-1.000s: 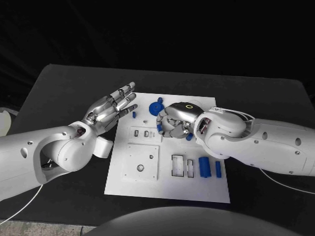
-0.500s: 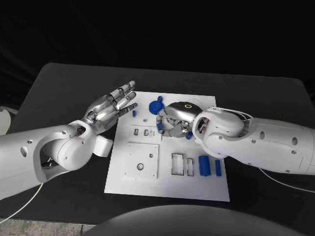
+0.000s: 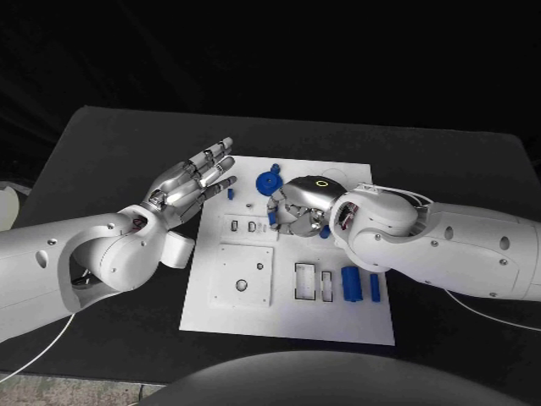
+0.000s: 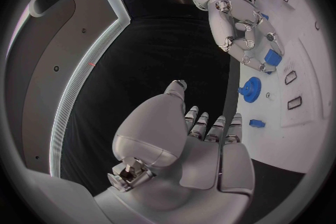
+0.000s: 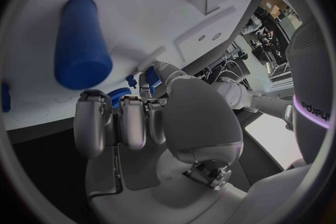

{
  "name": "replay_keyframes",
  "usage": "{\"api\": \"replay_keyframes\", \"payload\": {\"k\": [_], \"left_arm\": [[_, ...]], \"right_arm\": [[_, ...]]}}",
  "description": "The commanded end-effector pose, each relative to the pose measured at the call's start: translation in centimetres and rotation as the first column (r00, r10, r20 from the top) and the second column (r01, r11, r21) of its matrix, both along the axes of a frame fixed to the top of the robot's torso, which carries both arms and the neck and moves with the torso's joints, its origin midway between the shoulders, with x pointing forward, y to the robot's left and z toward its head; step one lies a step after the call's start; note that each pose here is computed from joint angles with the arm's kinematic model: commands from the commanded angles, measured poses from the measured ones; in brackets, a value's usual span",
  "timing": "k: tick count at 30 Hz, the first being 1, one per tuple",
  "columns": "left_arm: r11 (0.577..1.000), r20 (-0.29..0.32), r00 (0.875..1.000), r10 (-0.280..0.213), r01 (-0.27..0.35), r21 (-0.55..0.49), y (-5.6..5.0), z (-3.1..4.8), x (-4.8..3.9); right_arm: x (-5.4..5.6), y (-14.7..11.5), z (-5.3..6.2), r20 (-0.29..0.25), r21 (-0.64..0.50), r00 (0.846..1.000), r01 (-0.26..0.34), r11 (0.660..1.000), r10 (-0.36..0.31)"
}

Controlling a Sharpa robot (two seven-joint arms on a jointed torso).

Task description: Assemble the parts on the task board

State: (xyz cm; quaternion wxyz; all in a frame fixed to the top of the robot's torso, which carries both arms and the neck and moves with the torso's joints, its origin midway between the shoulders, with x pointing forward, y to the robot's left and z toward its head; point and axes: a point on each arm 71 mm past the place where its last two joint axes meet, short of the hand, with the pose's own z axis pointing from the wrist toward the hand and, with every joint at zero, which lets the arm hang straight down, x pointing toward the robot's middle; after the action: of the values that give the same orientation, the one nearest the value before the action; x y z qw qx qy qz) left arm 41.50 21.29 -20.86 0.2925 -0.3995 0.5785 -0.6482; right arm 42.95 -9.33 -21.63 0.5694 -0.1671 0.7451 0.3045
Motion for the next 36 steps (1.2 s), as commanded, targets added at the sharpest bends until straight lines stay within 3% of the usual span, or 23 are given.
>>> {"api": "replay_keyframes", "payload": {"k": [1,25,30,34,36], "left_arm": [[1.0,0.001,1.0,-0.021,0.021,-0.015,-0.2,0.08,-0.08],[1.0,0.003,1.0,-0.015,0.015,-0.014,-0.2,0.05,0.01],[1.0,0.021,1.0,-0.005,0.005,-0.005,-0.1,0.15,0.0],[1.0,0.063,0.998,0.007,-0.008,0.023,0.1,0.39,-0.09],[0.999,0.1,0.995,0.019,-0.023,0.043,0.2,0.74,-0.15]], "right_arm": [[-0.1,0.1,-0.2,-0.003,-0.019,1.0,-0.012,1.0,0.012],[-0.3,0.3,0.2,0.031,0.019,0.998,-0.05,0.999,0.05],[-0.6,0.0,1.1,0.077,0.091,0.996,-0.055,0.994,0.048],[-0.9,-0.6,2.6,0.106,0.167,0.994,-0.055,0.984,0.037],[-0.9,-1.2,4.0,0.115,0.217,0.993,-0.048,0.975,0.024]]}}
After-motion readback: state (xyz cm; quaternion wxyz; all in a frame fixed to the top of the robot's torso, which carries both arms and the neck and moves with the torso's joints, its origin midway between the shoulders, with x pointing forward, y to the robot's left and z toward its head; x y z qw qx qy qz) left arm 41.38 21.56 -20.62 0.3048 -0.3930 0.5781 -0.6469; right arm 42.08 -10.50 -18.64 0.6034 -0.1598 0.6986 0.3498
